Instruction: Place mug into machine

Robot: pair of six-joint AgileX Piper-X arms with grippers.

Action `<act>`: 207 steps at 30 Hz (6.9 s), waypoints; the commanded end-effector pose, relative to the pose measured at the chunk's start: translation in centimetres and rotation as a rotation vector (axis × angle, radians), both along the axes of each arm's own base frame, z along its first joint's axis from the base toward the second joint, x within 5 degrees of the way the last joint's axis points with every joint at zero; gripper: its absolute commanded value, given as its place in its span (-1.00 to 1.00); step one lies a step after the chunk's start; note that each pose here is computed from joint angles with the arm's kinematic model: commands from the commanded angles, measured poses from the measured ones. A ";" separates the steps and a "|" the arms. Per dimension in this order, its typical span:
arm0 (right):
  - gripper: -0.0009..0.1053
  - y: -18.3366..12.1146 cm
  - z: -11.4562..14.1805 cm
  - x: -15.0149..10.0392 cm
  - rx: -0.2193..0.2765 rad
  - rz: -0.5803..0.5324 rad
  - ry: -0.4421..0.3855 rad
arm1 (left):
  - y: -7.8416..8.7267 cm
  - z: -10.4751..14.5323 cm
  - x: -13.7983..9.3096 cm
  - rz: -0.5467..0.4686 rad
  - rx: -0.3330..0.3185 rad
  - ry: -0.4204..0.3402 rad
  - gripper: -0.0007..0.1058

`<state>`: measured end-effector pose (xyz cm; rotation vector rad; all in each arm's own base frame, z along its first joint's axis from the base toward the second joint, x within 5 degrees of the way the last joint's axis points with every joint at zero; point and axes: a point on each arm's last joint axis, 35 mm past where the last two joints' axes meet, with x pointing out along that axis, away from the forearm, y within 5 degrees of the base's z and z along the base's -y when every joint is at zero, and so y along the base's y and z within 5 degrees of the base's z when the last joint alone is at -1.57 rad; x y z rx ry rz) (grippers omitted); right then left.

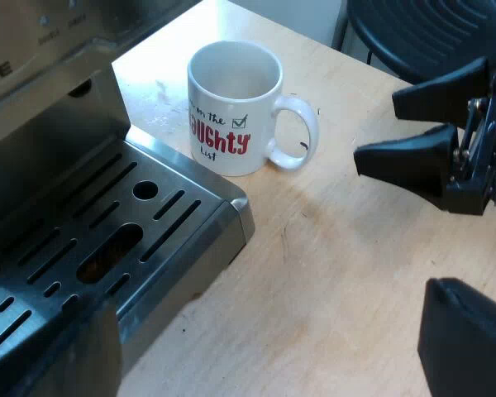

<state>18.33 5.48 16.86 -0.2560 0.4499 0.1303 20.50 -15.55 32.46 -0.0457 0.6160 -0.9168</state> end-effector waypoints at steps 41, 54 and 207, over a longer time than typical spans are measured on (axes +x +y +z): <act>0.46 -1.0 -3.3 6.5 0.023 -0.022 -0.063 | -0.2 0.5 0.0 -0.021 -0.028 -0.019 0.41; 0.46 -0.6 -3.6 8.6 0.002 0.014 -0.051 | -0.2 0.5 0.0 -0.021 -0.029 -0.021 0.41; -0.98 20.7 3.4 6.4 -0.016 0.478 -0.114 | 11.7 -0.8 -11.0 0.320 -0.075 -0.187 0.40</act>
